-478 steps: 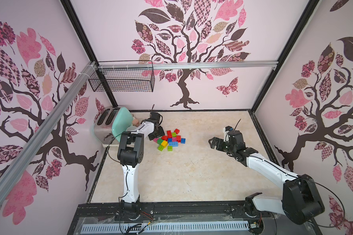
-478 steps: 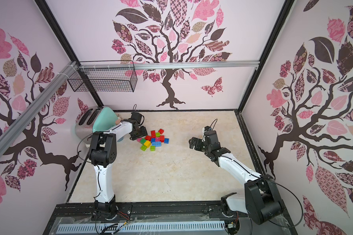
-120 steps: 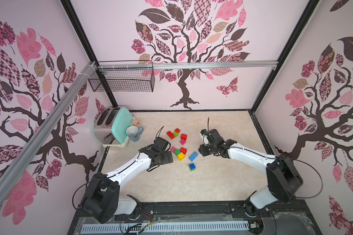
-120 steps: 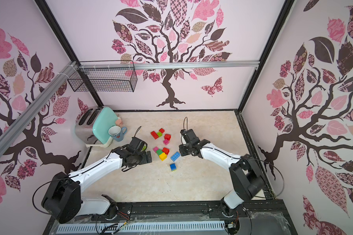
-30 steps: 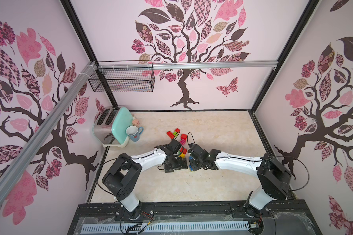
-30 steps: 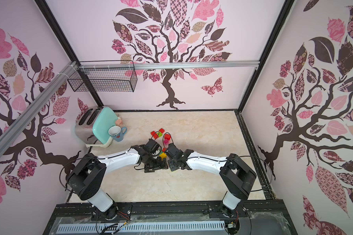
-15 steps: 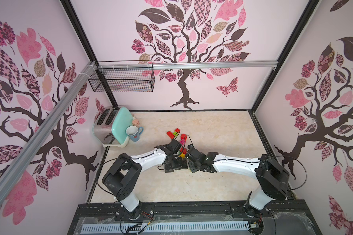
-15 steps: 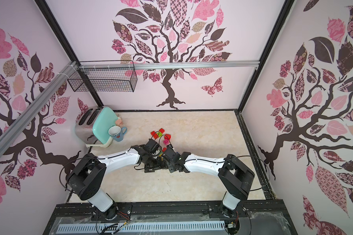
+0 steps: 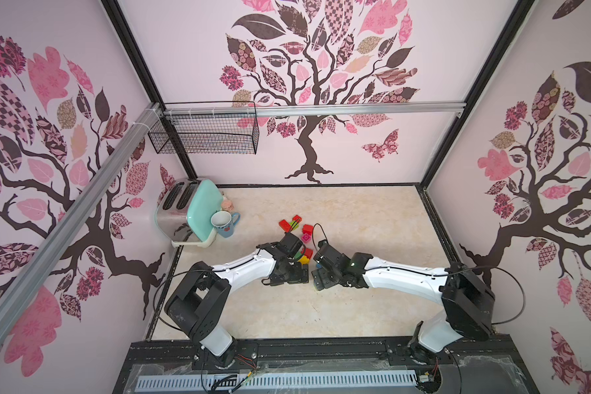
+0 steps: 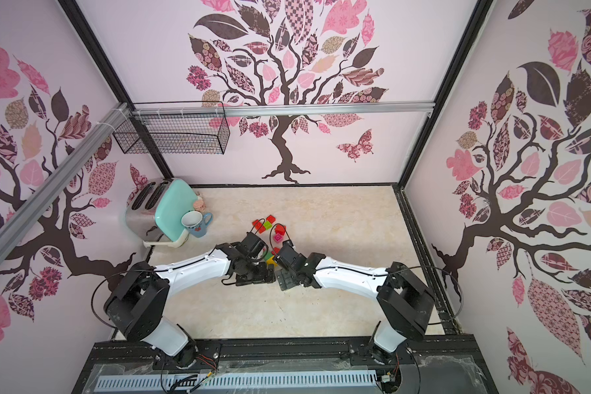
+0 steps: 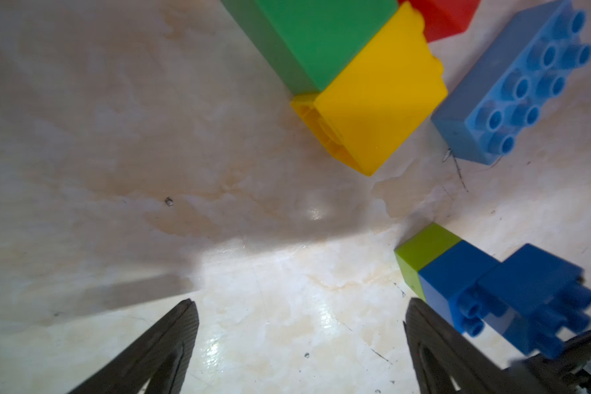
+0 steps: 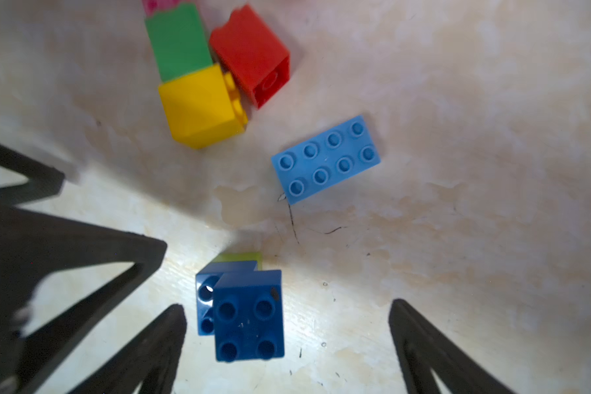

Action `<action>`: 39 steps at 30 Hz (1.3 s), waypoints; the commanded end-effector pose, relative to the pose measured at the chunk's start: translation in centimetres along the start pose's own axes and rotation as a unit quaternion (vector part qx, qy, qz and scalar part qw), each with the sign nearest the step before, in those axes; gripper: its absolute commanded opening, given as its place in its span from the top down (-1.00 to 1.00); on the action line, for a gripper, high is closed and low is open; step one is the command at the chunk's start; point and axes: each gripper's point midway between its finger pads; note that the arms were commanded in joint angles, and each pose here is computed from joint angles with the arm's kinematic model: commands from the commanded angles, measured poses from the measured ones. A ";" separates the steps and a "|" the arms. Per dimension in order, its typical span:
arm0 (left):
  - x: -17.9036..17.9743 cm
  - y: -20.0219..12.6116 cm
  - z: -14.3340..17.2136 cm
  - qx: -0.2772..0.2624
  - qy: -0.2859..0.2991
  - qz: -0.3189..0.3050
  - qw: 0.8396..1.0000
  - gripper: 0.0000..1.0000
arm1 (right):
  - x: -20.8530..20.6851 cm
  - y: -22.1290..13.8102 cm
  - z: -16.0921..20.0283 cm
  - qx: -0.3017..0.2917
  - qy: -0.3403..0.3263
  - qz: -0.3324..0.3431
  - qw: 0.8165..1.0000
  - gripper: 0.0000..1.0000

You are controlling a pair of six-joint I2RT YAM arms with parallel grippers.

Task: Assemble the number 4 with lego
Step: Assemble the lego brick with the lego brick, then pick up the lego brick from the center of the board.

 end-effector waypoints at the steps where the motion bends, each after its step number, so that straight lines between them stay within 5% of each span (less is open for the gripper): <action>1: -0.3 -0.4 -1.8 -0.012 0.025 -0.012 1.000 -0.90 | -1.2 -2.6 -2.5 -0.075 0.025 0.006 0.997 -0.99; 13: -3.2 1.2 -5.9 -0.027 0.069 -0.008 0.997 -0.23 | -5.3 -5.5 -2.9 -0.174 0.099 0.014 0.980 -0.99; 30: -5.6 3.3 -9.6 -0.072 0.179 -0.028 0.981 -0.36 | -6.2 -6.0 -2.6 -0.188 0.107 0.014 0.976 -0.99; 39: -3.9 2.3 -9.3 -0.077 0.182 -0.074 0.978 -0.41 | -6.7 -5.9 -2.4 -0.193 0.111 0.019 0.975 -0.99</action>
Point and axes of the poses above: each gripper's point midway between its finger pads, its own y axis out along the fingers, its own x axis along the line the jaws close on, z = x × y, and after that the axes turned 12 degrees about y, right-handed
